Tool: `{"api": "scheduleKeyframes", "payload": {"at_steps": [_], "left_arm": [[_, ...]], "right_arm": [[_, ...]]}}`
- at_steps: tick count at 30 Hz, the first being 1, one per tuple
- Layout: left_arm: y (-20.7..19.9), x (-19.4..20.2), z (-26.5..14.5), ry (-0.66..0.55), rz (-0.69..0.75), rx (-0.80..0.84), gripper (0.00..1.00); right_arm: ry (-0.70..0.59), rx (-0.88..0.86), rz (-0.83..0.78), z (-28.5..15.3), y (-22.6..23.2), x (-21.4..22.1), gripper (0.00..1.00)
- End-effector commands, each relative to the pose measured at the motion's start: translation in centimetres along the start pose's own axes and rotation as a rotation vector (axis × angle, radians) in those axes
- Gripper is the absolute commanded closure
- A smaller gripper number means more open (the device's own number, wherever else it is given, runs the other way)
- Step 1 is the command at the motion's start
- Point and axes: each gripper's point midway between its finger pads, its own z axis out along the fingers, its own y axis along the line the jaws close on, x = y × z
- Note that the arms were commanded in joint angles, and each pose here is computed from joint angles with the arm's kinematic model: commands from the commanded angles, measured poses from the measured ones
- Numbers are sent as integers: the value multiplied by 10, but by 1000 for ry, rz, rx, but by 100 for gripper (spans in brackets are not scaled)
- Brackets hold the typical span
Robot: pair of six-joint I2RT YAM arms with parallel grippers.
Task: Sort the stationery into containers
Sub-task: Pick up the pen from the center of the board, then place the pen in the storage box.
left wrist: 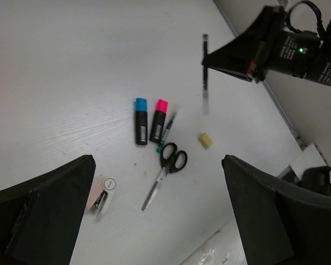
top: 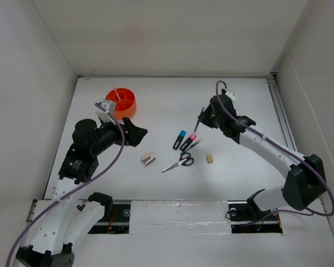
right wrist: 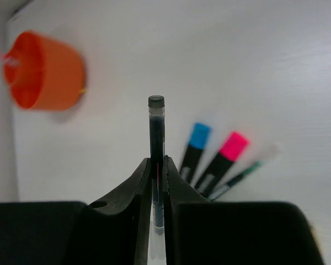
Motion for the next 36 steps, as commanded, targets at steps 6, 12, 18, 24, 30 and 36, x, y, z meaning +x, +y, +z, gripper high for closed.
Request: {"api": "scheduleKeyframes", "payload": {"at_steps": [6, 12, 18, 24, 30, 36], "left_arm": [[-40, 7, 4, 63, 51, 262, 0], [-38, 2, 4, 37, 59, 243, 0], [-36, 1, 2, 31, 59, 229, 0], [-42, -11, -7, -26, 74, 225, 0], [-44, -16, -11, -53, 75, 224, 0], [-50, -16, -10, -46, 64, 258, 9]], "right_arm": [[-41, -568, -243, -88, 188, 36, 100], [-59, -788, -325, -119, 223, 58, 100], [-76, -925, -409, -137, 228, 71, 100], [-70, -1176, -520, -173, 232, 91, 100], [-50, -1350, -512, -205, 230, 105, 100], [-54, -1412, -499, -218, 234, 106, 100]]}}
